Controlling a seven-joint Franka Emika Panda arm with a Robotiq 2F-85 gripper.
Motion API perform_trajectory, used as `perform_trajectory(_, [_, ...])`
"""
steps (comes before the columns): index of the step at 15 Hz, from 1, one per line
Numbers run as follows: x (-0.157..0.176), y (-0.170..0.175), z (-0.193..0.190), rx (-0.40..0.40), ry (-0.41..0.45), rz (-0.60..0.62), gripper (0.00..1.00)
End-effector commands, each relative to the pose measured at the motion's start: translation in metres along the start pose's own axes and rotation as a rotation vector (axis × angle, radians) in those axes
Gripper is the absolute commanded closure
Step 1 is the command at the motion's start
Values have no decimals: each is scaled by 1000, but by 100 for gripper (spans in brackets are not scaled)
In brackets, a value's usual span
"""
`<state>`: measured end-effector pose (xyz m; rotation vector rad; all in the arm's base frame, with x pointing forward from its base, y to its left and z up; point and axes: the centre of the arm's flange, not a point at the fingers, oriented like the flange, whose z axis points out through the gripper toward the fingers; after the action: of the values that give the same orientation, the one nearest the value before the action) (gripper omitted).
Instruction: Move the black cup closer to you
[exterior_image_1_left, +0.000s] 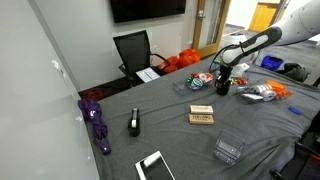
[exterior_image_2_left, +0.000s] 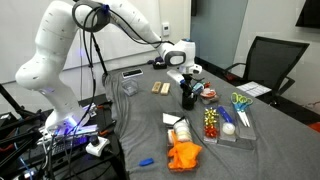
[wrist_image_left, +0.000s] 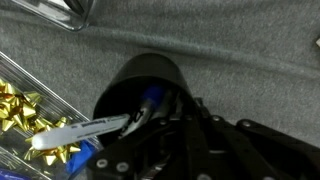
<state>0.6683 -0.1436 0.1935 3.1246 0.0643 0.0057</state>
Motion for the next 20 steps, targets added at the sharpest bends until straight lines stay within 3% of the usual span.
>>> perform_trajectory(1, [-9,3,-10,14,10,-32,98])
perform_trajectory(12, [-58,-27,-34,56,77,-219,98])
perform_trajectory(20, [-109,-26,-64,113,121,-516,98])
